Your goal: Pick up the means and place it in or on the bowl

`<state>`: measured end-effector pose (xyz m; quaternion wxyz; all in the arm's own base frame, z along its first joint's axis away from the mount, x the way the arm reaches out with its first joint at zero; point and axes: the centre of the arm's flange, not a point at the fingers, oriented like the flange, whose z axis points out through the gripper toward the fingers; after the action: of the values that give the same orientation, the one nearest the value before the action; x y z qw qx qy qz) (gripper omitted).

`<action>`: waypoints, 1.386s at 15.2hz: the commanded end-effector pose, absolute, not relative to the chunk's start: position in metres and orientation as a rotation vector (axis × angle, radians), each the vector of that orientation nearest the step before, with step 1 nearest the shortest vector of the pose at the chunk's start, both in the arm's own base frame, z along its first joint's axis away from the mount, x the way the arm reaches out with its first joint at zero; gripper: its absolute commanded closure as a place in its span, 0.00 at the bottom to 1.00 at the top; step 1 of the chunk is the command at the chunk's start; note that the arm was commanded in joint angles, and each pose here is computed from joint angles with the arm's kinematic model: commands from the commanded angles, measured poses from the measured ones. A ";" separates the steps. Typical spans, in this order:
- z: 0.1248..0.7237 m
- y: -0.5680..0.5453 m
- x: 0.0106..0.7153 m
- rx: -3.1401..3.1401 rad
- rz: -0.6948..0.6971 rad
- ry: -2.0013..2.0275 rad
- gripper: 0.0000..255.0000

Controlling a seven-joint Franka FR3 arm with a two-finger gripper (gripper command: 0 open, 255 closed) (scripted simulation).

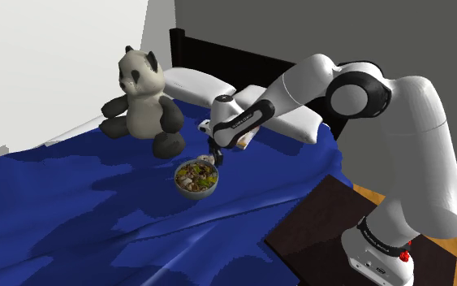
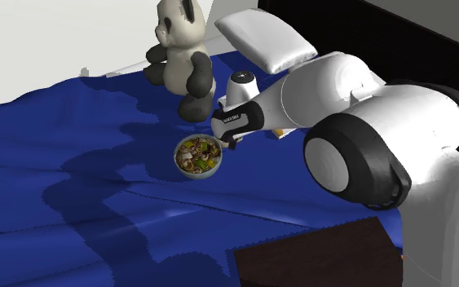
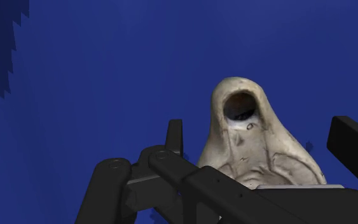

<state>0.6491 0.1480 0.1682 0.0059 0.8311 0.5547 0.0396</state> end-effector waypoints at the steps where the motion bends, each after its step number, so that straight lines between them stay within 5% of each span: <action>1: 0.158 0.149 0.651 2.601 0.124 1.737 0.00; 9: 0.155 0.149 0.651 2.601 0.124 1.737 0.00; 10: 0.155 0.149 0.651 2.601 0.124 1.737 1.00; 21: 0.166 0.149 0.651 2.601 0.124 1.736 1.00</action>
<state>0.6508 0.1503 0.1624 0.0057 0.8307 0.5553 0.0399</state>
